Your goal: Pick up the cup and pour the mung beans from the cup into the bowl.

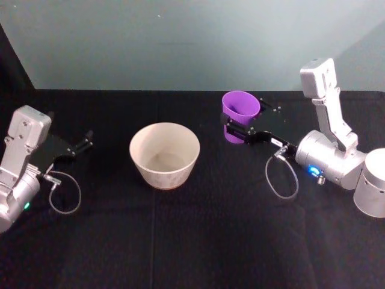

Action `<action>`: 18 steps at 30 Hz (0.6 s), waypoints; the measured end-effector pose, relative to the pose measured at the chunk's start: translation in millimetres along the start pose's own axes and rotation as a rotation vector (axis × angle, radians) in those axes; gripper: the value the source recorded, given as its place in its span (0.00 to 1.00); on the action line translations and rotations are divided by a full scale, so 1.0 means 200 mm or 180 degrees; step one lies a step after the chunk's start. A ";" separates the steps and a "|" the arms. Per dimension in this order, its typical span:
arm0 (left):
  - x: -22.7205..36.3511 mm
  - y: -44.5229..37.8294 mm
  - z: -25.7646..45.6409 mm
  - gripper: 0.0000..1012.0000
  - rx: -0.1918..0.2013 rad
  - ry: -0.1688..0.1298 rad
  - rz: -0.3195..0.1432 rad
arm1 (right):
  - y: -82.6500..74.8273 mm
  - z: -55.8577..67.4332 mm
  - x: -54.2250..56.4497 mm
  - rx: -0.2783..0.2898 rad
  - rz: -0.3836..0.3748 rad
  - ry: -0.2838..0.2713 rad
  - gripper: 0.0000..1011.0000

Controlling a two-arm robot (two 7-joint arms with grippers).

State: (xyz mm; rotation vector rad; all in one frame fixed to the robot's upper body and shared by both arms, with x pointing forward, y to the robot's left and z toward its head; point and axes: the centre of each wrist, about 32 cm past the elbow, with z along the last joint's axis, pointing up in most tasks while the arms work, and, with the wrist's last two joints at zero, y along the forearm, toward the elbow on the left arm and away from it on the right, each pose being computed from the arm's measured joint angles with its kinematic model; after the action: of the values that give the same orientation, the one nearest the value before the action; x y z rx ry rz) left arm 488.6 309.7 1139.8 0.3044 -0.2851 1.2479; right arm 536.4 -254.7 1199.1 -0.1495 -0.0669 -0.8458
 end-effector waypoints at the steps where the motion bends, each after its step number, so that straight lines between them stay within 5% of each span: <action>1: 0.000 0.000 0.000 0.99 0.0000 0.0000 0.0000 | 0.00 0.00 0.00 0.0000 0.0000 0.0000 0.71; 18: 0.000 0.000 0.000 0.99 0.0000 0.0000 0.0000 | 0.00 0.00 0.00 0.0000 0.0000 0.0000 0.71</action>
State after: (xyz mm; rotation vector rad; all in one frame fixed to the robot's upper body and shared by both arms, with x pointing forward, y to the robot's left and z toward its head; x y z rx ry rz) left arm 488.6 309.6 1139.8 0.3044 -0.2850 1.2479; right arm 536.4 -254.7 1199.1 -0.1494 -0.0671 -0.8458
